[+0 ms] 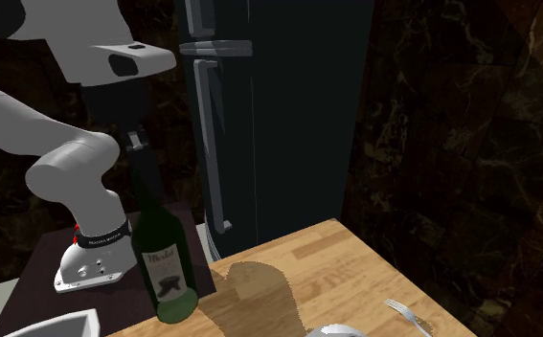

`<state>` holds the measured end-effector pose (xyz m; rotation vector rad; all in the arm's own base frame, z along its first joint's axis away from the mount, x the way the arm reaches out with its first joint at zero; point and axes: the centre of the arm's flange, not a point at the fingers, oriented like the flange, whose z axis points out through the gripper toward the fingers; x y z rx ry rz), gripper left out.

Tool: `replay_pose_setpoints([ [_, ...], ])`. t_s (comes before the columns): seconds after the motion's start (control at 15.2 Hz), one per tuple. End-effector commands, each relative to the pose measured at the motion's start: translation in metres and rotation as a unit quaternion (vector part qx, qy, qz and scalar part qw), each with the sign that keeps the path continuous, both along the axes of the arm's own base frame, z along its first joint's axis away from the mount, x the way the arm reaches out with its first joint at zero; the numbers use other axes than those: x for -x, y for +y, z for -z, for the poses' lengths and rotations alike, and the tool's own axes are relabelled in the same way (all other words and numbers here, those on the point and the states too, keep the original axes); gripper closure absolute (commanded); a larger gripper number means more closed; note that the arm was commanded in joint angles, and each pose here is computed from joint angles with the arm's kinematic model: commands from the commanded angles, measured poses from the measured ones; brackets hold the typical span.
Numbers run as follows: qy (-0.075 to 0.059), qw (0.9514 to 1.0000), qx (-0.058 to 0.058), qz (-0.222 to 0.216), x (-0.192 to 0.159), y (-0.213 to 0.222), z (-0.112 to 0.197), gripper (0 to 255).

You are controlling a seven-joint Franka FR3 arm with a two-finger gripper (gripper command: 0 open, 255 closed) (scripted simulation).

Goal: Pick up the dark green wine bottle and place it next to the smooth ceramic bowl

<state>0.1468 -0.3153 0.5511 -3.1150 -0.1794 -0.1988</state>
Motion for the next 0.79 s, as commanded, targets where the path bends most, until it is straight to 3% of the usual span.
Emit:
replay_pose_setpoints([
  [0.0,0.000,1.0000,0.000,0.000,-0.001,0.001,0.010,255],
  [0.73,0.000,1.0000,0.000,0.000,-0.001,0.001,0.068,255],
])
